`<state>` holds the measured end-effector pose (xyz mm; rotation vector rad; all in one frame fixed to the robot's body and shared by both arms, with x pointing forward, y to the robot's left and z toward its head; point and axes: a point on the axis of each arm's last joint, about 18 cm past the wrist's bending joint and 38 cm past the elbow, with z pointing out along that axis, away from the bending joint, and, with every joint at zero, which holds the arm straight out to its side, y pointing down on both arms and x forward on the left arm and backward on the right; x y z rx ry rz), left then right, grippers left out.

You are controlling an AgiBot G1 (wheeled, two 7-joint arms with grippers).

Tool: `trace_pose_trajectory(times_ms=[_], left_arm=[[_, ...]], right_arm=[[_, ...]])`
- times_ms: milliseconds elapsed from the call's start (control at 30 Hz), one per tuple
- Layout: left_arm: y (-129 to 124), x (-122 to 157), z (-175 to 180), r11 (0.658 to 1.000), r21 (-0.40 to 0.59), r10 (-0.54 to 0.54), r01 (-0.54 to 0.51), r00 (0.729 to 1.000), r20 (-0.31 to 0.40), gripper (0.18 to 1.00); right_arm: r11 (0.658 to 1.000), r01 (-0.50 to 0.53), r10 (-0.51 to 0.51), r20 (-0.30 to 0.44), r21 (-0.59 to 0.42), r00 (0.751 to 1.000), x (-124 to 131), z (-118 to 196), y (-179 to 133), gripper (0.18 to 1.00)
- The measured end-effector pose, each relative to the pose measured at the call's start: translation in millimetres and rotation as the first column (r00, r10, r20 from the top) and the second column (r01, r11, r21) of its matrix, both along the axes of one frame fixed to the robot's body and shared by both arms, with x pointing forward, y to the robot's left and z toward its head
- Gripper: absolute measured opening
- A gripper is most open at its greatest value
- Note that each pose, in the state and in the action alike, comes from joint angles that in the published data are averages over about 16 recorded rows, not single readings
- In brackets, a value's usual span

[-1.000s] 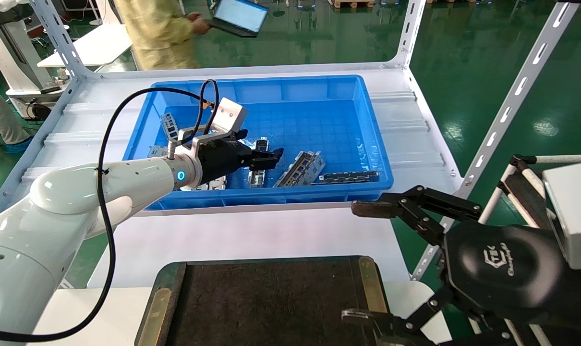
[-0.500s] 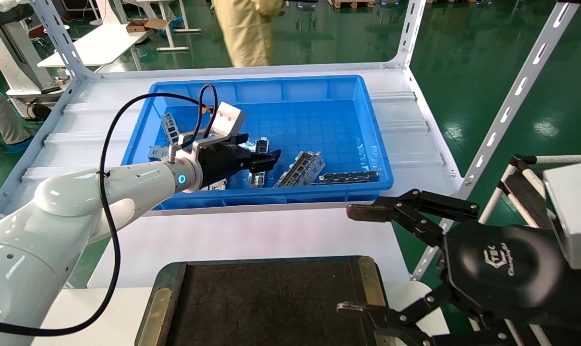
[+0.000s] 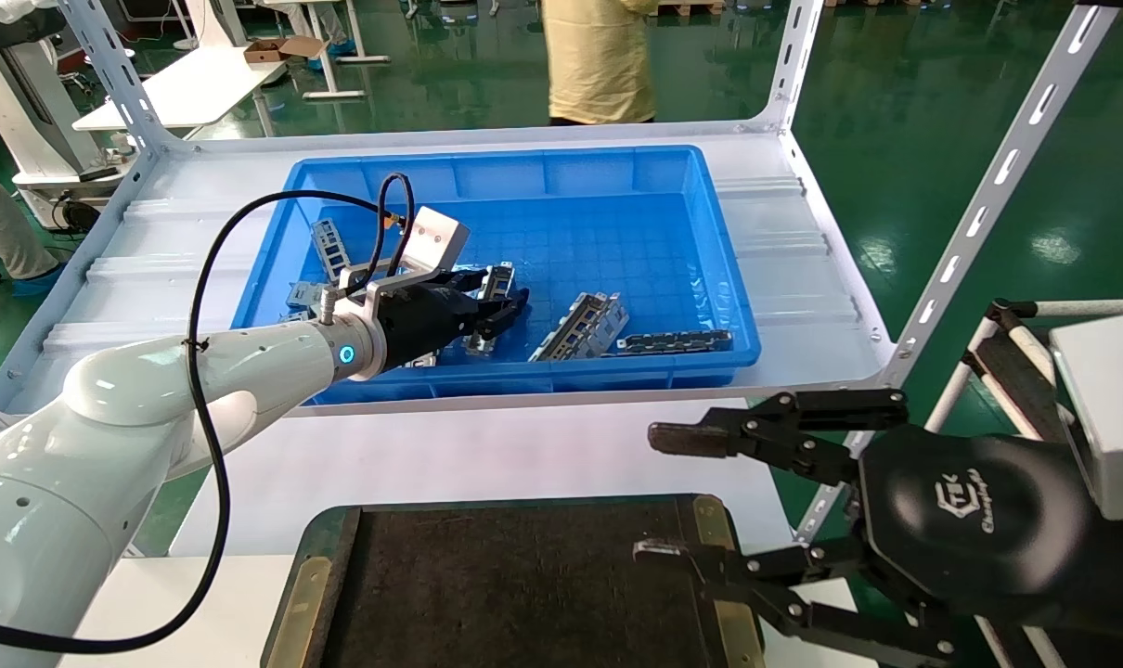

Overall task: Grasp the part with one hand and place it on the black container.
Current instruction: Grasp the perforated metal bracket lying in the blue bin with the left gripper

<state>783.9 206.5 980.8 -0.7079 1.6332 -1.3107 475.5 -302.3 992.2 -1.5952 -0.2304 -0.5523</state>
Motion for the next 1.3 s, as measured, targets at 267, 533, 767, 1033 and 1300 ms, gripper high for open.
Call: trace_pose_trajectory(times_ms=[267, 533, 767, 1033, 1300], left_arm=[[2.4, 0.4, 0.5, 1.0, -0.003, 0.004, -0.004, 1.0, 0.0, 0.473], [3.1, -2.5, 8.5, 1.0, -0.01, -0.019, 0.019, 1.0, 0.013, 0.376], [5.2, -11.5, 25.4, 0.997, -0.022, -0.078, 0.079, 0.996, 0.043, 0.359], [10.2, -31.0, 47.6, 0.981, -0.042, -0.185, 0.189, 0.979, 0.091, 0.358], [11.7, -61.8, 62.9, 0.943, -0.045, -0.322, 0.33, 0.938, 0.132, 0.358]], right_arm=[[1.0, 0.0, 0.0, 0.0, 0.0, 1.0, 0.0, 0.0, 0.0, 0.455], [1.0, 0.0, 0.0, 0.0, 0.0, 1.0, 0.0, 0.0, 0.0, 0.315], [1.0, 0.0, 0.0, 0.0, 0.0, 1.0, 0.0, 0.0, 0.0, 0.236], [1.0, 0.0, 0.0, 0.0, 0.0, 1.0, 0.0, 0.0, 0.0, 0.197], [1.0, 0.0, 0.0, 0.0, 0.0, 1.0, 0.0, 0.0, 0.0, 0.191]])
